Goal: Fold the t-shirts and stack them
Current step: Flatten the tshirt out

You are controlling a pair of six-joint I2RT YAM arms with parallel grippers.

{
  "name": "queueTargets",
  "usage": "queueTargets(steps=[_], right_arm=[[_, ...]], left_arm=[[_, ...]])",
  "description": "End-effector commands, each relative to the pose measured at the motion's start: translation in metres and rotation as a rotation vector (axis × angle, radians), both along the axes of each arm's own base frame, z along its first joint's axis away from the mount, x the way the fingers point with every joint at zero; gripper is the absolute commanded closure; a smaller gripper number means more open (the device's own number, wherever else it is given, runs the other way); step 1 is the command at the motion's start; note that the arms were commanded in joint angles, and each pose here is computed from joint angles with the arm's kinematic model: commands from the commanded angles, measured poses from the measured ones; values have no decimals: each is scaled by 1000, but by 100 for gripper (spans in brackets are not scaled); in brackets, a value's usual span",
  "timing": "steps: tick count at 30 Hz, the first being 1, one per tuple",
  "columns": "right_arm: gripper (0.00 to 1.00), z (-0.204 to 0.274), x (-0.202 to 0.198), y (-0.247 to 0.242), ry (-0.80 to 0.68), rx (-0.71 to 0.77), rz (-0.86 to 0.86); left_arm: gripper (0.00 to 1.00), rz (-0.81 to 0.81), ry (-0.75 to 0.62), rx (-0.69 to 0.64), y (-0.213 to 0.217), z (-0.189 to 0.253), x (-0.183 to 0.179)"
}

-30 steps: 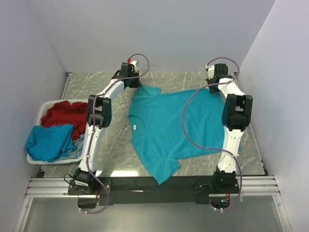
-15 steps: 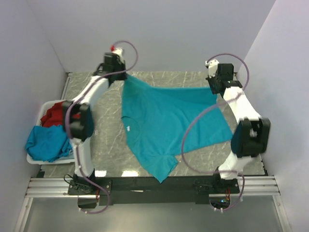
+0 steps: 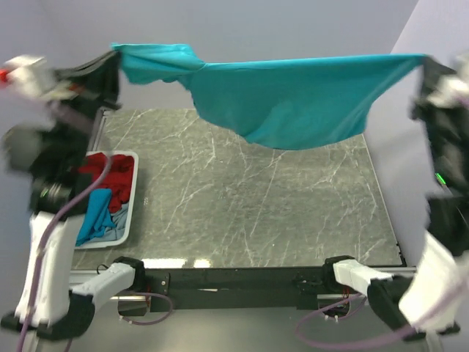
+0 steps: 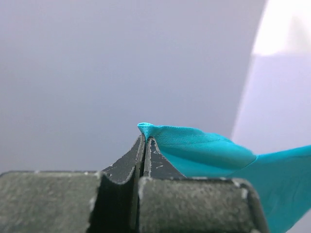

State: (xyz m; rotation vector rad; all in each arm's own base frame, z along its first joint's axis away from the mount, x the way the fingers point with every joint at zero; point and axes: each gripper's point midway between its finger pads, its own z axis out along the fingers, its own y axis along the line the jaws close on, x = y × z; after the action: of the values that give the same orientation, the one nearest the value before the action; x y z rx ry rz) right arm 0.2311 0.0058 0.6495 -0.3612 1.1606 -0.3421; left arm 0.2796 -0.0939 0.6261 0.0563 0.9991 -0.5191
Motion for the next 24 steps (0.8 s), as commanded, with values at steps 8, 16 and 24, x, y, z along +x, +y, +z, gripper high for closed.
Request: queueTargets(steps=[8,16,24], right_arm=[[100,44,-141,-30,-254,44,-95],[100,15,-96,-31,-139,52,-113],[100,-124,19,-15,175,62,-63]], left_arm=[[100,-244,-377,-61,0,94,-167],[100,-233,-295,-44,-7,64,-136],[100,-174,58,6,-24,-80,-22]])
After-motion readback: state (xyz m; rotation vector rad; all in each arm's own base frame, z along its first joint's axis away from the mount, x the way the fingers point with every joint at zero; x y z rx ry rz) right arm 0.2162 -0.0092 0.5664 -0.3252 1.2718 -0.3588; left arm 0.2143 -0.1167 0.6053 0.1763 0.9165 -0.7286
